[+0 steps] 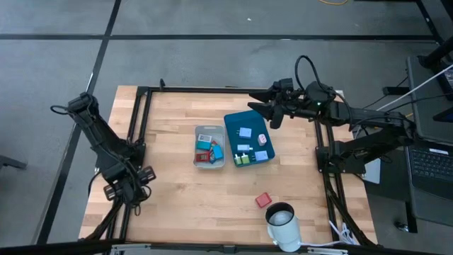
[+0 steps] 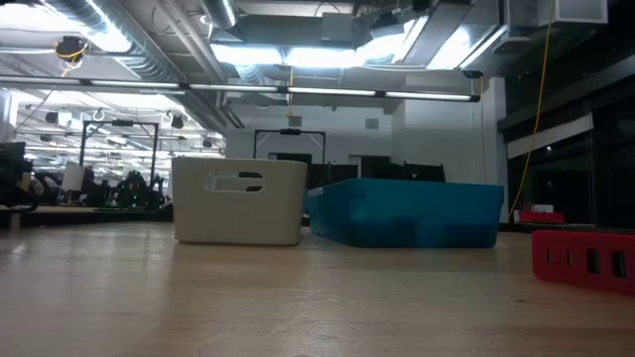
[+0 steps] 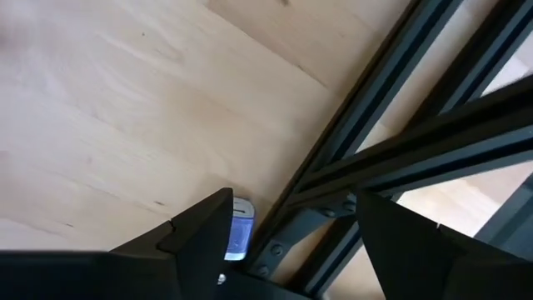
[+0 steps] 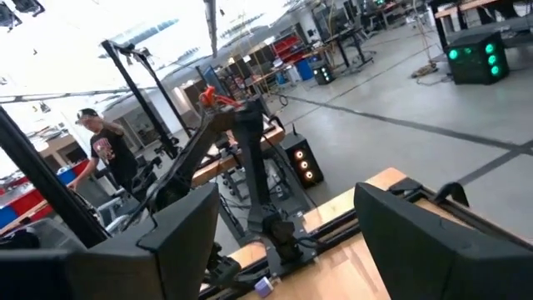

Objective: Pick & Place Office items
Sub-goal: Put the violet charger adapter into the blue bin

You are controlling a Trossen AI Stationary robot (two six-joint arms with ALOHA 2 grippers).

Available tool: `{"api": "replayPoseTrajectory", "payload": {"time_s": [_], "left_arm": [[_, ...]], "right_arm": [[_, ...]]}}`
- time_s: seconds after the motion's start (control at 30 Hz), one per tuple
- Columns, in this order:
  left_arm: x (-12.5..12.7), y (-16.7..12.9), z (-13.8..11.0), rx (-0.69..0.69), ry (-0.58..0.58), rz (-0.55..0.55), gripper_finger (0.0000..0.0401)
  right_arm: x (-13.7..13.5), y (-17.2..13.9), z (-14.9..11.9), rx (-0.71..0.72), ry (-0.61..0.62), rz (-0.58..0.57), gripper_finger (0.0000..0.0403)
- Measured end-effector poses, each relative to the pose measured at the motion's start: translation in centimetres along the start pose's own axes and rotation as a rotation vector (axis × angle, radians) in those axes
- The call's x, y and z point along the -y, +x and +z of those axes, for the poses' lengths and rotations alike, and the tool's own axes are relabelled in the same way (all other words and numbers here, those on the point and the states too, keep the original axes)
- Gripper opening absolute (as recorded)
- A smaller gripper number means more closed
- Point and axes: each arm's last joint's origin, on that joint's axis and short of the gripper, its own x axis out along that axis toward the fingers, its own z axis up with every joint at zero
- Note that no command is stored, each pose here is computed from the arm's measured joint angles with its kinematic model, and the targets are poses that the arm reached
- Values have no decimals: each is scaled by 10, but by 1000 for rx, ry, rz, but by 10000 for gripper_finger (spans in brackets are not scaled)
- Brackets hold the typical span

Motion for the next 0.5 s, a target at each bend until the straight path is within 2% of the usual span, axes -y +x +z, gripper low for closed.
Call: {"api": "replayPoseTrajectory", "payload": {"time_s": [0.1, 0.27, 0.4, 0.5], "left_arm": [[1, 4, 0, -4, 18, -8, 240], [0, 24, -10, -42, -67, -58, 242], [-2, 25, -4, -39, -83, -28, 255], [-5, 30, -3, -116, -107, 0, 261]], "right_arm": [[-1, 2, -3, -11, 2, 4, 284], [-5, 5, -7, -27, 3, 19, 284], [-5, 7, -10, -39, 1, 17, 284], [-4, 8, -11, -44, -6, 14, 284]]}}
